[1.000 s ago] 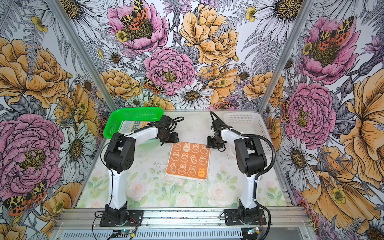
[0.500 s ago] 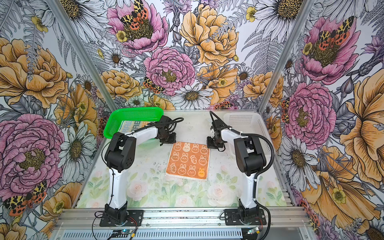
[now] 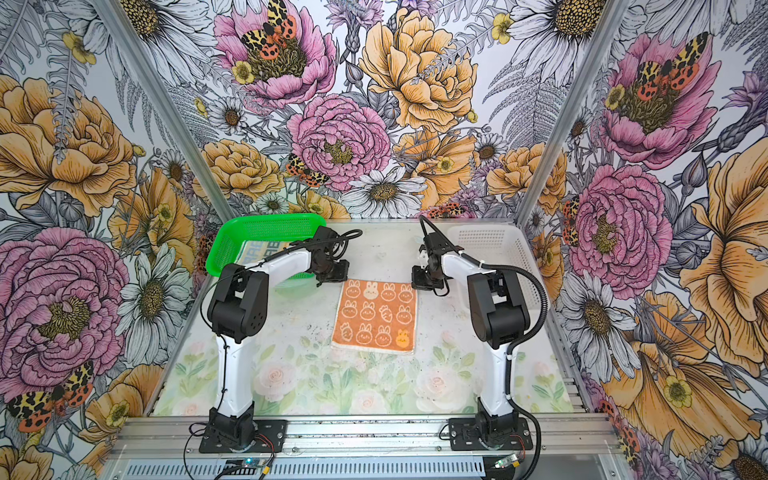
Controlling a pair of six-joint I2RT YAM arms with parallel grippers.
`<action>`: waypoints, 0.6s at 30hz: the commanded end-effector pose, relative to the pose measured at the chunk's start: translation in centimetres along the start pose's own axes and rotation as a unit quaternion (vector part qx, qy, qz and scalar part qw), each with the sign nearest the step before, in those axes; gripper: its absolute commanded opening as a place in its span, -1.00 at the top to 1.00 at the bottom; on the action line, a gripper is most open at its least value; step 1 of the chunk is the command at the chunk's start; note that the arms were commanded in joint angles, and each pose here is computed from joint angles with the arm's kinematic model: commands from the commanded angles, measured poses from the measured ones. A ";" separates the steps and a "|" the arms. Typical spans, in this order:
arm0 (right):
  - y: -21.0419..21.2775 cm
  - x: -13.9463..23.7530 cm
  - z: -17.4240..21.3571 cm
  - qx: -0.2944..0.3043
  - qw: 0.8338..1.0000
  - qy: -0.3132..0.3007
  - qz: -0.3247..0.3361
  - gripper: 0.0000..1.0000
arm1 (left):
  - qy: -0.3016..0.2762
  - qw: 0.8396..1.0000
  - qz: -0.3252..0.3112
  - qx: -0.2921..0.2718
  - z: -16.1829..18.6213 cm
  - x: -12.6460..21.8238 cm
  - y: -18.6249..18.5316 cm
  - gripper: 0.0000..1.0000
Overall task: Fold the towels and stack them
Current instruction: 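Pinch the far edge of the bunny towel with both grippers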
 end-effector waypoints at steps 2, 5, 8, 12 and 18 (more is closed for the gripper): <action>1.3 3.6 -0.9 0.007 0.999 -0.038 -0.023 1.00 | -0.037 0.999 0.020 -0.016 -1.2 3.9 -1.0 1.00; 1.9 4.8 -0.1 0.009 0.999 -0.044 -0.031 1.00 | -0.046 0.998 0.020 -0.022 -0.6 5.4 -1.4 1.00; 2.2 5.8 1.0 0.010 0.998 -0.048 -0.033 1.00 | -0.048 0.998 0.016 -0.028 0.4 6.4 -1.7 1.00; 2.6 6.6 2.8 0.009 0.998 -0.045 -0.039 1.00 | -0.049 0.998 0.005 -0.029 2.0 7.4 -1.7 1.00; 3.2 6.4 6.2 0.013 0.999 -0.022 -0.038 1.00 | -0.058 0.998 -0.004 -0.034 4.4 9.1 -2.1 1.00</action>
Point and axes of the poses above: each gripper's point midway between its finger pads, its own x axis back along the fingers, its own y axis along the line the jaws close on, z = x × y, the point moved 9 cm from there along x, back along the fingers, and after that the axes turned 8 degrees about x, right-handed, at the moved point
